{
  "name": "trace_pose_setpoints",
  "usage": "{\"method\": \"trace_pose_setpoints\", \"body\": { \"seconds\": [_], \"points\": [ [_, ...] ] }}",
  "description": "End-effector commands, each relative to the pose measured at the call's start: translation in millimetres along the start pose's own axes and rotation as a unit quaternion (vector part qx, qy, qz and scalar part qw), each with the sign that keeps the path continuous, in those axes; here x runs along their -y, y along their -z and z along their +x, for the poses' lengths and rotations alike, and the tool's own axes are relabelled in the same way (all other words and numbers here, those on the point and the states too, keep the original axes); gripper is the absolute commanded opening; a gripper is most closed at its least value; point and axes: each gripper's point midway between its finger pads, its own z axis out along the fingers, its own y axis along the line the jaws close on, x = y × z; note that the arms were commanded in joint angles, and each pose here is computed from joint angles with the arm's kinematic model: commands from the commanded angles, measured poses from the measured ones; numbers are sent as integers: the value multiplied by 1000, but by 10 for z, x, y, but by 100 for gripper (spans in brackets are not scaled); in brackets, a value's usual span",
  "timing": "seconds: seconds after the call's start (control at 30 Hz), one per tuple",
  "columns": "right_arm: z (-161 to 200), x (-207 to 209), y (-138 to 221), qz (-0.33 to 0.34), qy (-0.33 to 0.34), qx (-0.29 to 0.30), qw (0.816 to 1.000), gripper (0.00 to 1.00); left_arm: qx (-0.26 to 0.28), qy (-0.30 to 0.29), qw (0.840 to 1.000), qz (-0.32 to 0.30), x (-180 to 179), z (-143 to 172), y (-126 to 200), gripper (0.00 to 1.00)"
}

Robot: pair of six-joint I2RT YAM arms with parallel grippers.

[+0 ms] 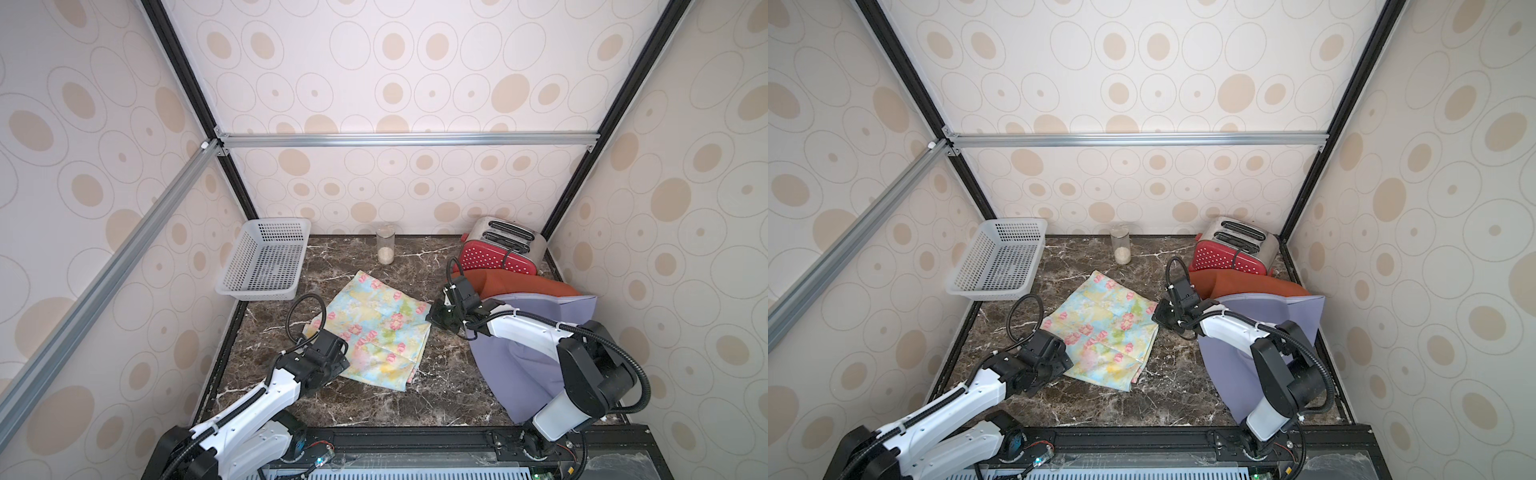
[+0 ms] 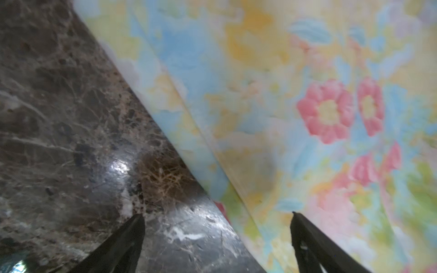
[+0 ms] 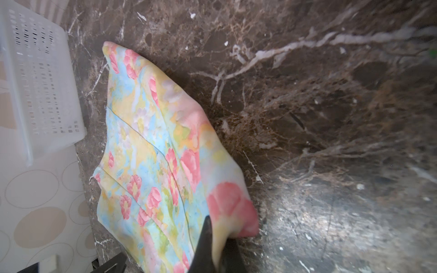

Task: Roll up the skirts
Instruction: Flatten out the skirt at the center of the board.

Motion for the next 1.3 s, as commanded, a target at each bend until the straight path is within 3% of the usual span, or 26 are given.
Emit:
{"method": "trace_pose_setpoints", "body": {
  "seconds": [0.0, 0.1, 0.2, 0.23, 0.4, 0.5, 0.6, 0.7, 0.83, 0.9, 1.03, 1.13, 1.27],
  "points": [
    [-39, 1, 106, 11, 7, 11, 1000, 0, 70, 24, 997, 8, 94, -247, -88, 83],
    [-52, 19, 165, 16, 7, 18, 1000, 0, 113, 18, 993, -17, 62, -379, -214, 57],
    [-98, -25, 232, 17, 8, 27, 999, 0, 128, -4, 992, 8, 457, -585, -168, 7],
    [-140, -69, 270, 15, 10, 33, 999, 0, 131, -19, 991, 25, 669, -679, -87, 0],
    [-460, -365, 613, 24, 22, 64, 997, 0, 175, -88, 975, 108, 1658, -1361, 760, 0],
    [-653, -634, 922, -3, 37, 104, 994, 0, 182, -109, 967, 142, 1919, -1717, 1256, 0],
    [-752, -745, 1159, -24, 40, 142, 989, 0, 179, -149, 960, 157, 2059, -1881, 1605, 0],
    [-733, -676, 1186, -24, 37, 152, 987, 0, 146, -195, 960, 139, 2142, -1860, 1613, 15],
    [-529, -330, 902, 11, 14, 120, 993, 0, 99, -198, 970, 99, 2042, -1790, 1181, 27],
    [-354, -12, 692, 45, -24, 97, 994, 0, 61, -181, 977, 96, 1996, -1753, 909, 52],
    [-40, 620, 399, 122, -79, 70, 987, 0, 21, -165, 983, 80, 1958, -1727, 568, 78],
    [-25, 812, 374, 147, -83, 71, 983, 0, 7, -150, 984, 95, 1910, -1579, 501, 83],
    [-218, 757, 540, 142, -64, 101, 983, 0, -8, -133, 987, 91, 1642, -1237, 384, 85]
  ]
}}
